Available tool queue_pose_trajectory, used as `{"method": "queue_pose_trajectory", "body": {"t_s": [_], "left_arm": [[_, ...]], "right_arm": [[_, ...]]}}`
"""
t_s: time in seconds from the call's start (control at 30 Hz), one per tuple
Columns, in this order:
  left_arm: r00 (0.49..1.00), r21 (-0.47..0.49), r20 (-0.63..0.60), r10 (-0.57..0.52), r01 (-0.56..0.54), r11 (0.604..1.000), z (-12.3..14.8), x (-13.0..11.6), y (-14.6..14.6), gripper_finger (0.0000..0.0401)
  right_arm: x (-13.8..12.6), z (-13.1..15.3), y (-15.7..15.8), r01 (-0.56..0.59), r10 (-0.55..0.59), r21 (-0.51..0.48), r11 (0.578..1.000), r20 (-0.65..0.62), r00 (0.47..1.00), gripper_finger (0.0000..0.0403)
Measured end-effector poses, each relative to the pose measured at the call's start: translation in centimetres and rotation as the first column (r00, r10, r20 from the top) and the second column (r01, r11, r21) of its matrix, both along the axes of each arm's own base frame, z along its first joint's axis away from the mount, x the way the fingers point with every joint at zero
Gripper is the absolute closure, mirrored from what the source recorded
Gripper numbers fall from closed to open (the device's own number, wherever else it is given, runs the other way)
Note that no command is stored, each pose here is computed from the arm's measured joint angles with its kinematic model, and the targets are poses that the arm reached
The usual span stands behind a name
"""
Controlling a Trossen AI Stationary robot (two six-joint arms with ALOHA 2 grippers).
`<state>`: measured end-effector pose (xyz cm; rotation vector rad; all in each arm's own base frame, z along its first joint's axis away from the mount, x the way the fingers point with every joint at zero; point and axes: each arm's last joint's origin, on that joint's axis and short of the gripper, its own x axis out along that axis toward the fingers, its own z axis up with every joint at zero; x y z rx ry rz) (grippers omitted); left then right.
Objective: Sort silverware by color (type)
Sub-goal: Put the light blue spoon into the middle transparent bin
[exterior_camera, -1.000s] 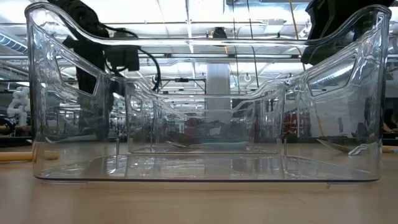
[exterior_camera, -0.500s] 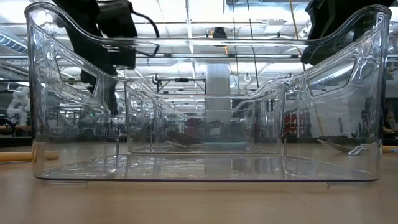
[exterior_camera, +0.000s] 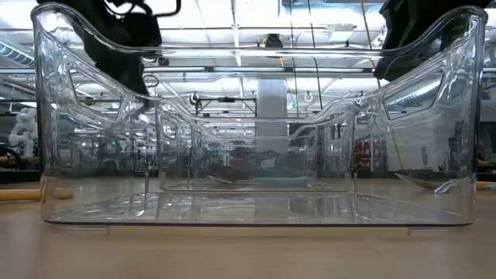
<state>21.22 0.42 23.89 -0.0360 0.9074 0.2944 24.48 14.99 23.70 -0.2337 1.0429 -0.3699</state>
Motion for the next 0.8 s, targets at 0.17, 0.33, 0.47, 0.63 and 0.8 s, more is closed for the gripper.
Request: {"method": "queue_pose_trajectory", "body": {"t_s": [0.17,0.33,0.47,0.63,0.8], "left_arm": [[0.993,0.031,0.096,-0.073,0.07,0.997,1.0,0.3,-0.7,0.0348],[0.982,0.051,0.151,-0.114,0.107,0.993,2.5,0.7,-1.2,0.0348],[0.969,0.066,0.202,-0.146,0.135,0.989,4.4,1.1,-1.7,0.0348],[0.945,0.102,0.265,-0.193,0.171,0.98,6.8,1.5,-2.1,0.0348],[0.926,0.135,0.307,-0.221,0.188,0.973,8.9,2.1,-2.2,0.0348]], "right_arm": [[0.0,0.0,0.0,-0.003,0.003,0.0,1.0,0.002,1.0,0.0232],[0.0,0.0,0.0,-0.003,0.003,0.0,1.0,0.002,1.0,0.0232],[0.0,0.0,0.0,-0.002,0.002,0.001,1.0,0.003,1.0,0.0232],[0.1,0.0,0.0,-0.002,0.002,0.003,1.0,0.006,1.0,0.0232],[0.1,0.0,0.0,-0.002,0.002,0.003,1.0,0.006,1.0,0.0232]]}}
